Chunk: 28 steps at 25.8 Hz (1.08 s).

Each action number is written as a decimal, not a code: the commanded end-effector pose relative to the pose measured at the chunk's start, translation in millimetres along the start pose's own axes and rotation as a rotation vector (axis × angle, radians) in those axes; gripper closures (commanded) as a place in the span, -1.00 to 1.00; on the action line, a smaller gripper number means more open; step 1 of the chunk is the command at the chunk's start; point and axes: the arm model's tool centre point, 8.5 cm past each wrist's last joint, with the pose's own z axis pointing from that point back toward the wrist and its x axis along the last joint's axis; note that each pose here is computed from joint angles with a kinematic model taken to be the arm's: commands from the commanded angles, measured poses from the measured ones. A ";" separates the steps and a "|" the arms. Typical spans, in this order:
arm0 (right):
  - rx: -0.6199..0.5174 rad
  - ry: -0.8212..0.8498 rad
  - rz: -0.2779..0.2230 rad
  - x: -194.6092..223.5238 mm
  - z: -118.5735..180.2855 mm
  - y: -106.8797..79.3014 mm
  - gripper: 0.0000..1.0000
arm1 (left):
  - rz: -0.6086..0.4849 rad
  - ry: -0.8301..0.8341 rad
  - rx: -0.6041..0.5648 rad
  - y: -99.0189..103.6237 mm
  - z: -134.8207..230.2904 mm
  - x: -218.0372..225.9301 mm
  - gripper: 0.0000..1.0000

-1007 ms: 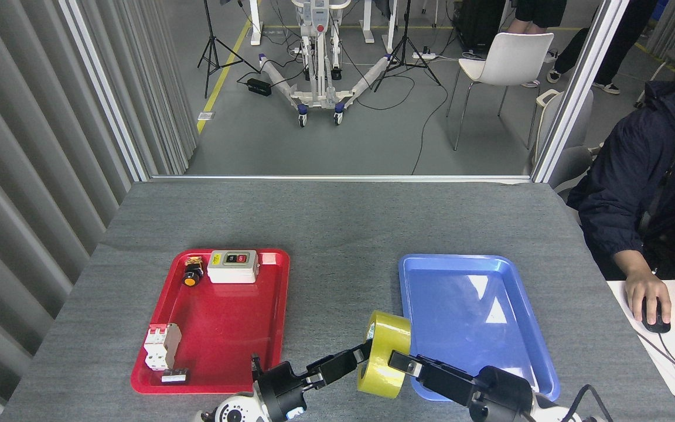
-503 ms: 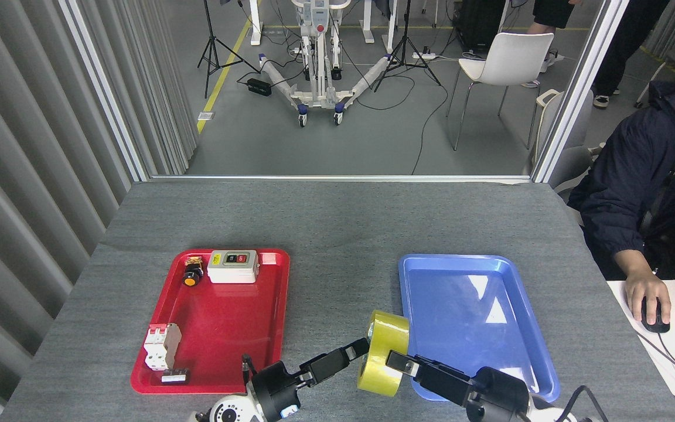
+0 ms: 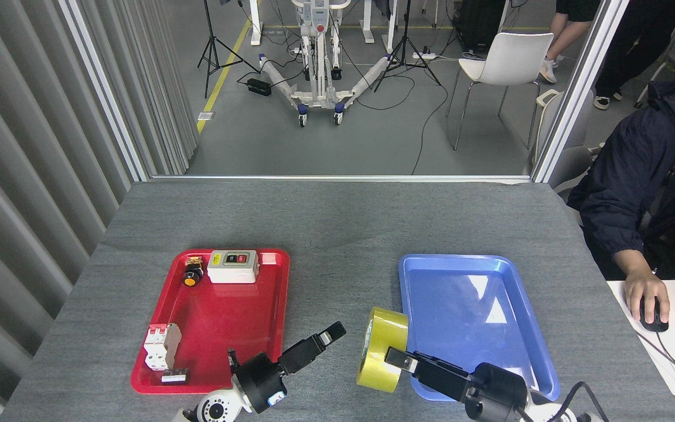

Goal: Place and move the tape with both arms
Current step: 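Open the left gripper and carry the tape with the right gripper over the blue tray, then lower the tape roll into the blue tray and open the right gripper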

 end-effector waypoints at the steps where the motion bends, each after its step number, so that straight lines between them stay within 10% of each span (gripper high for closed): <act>1: -0.022 -0.009 0.029 5.3 0.9 -11.1 0.51 | -0.014 0.017 0.078 17.3 12.0 -3.7 -1.00; 7: -0.020 0.135 0.254 7.3 30.2 -47.1 0.55 | -0.065 0.054 0.221 51.9 39.6 -7.9 -1.00; 11: -0.028 0.499 0.257 -17.5 48.8 -71.0 0.59 | -0.181 0.092 0.399 85.2 68.9 -7.2 -1.00; 18: 0.095 0.939 0.355 -45.9 33.1 -117.1 0.59 | -0.973 0.511 0.600 128.9 108.3 -3.8 -1.00; 22: 0.134 1.103 0.339 -57.4 19.9 -128.4 0.59 | -1.368 0.844 0.469 127.0 123.7 -12.6 -1.00; 28: 0.264 1.387 0.202 -84.3 15.2 -132.8 0.57 | -1.188 0.981 0.233 111.6 133.0 -38.4 -1.00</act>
